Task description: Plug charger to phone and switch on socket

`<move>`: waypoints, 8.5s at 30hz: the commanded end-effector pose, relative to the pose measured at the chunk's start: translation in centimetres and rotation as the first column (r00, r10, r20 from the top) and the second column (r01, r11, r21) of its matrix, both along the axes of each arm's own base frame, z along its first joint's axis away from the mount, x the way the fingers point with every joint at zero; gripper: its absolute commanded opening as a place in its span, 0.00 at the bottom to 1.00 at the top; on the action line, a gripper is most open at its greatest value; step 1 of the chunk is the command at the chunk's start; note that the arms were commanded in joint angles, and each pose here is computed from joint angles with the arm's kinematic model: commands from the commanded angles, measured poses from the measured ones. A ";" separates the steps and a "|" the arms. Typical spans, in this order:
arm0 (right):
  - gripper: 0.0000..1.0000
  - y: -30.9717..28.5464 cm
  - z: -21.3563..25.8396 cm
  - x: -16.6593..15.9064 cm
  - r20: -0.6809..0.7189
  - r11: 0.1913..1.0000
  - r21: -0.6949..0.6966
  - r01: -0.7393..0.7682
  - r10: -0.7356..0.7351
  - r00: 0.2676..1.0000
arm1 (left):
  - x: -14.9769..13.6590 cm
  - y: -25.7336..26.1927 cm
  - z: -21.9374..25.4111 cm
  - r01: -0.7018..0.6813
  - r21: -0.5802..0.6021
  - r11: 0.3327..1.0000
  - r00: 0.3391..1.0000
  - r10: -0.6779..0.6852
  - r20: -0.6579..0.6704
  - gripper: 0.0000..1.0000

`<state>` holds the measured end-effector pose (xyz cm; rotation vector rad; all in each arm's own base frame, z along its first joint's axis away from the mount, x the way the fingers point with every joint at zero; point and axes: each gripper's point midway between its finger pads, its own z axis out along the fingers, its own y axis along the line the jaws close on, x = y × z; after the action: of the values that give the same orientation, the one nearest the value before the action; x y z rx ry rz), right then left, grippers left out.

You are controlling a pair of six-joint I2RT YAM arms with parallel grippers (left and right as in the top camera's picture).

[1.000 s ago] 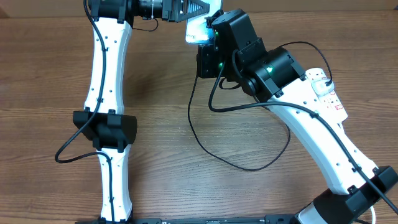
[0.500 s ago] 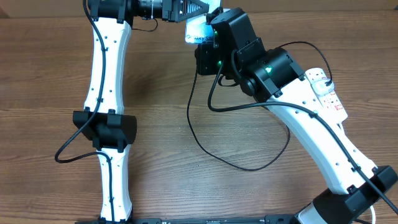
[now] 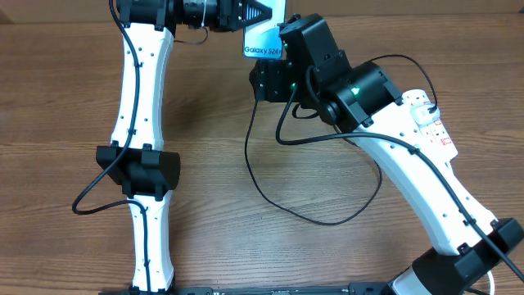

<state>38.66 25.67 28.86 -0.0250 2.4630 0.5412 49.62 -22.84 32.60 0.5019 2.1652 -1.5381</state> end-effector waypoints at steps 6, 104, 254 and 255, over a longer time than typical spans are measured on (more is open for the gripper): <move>0.93 -5.2 0.3 2.2 -0.078 0.982 0.069 0.176 -0.170 0.982 | -1.0 -0.1 -7.8 0.018 0.112 0.994 0.983 0.003 -0.182 0.04; 1.00 -20.6 -2.6 2.7 -0.265 0.877 -0.015 0.480 -0.466 0.844 | 1.4 17.8 -16.3 -0.382 0.865 0.326 0.745 0.663 0.078 1.00; 1.00 -43.8 -27.5 -0.7 -0.422 0.718 -0.316 0.621 -0.692 0.586 | -12.0 18.7 -6.0 -0.641 0.716 0.278 0.620 0.737 0.268 1.00; 1.00 -43.7 -27.5 -0.8 -0.424 0.718 -0.316 0.620 -0.692 0.585 | -12.0 18.7 -6.0 -0.641 0.716 0.278 0.620 0.737 0.268 1.00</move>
<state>38.39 -19.65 2.24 1.1213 2.6733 -0.0340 37.71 -3.86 26.80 -0.3812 2.5150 -0.0854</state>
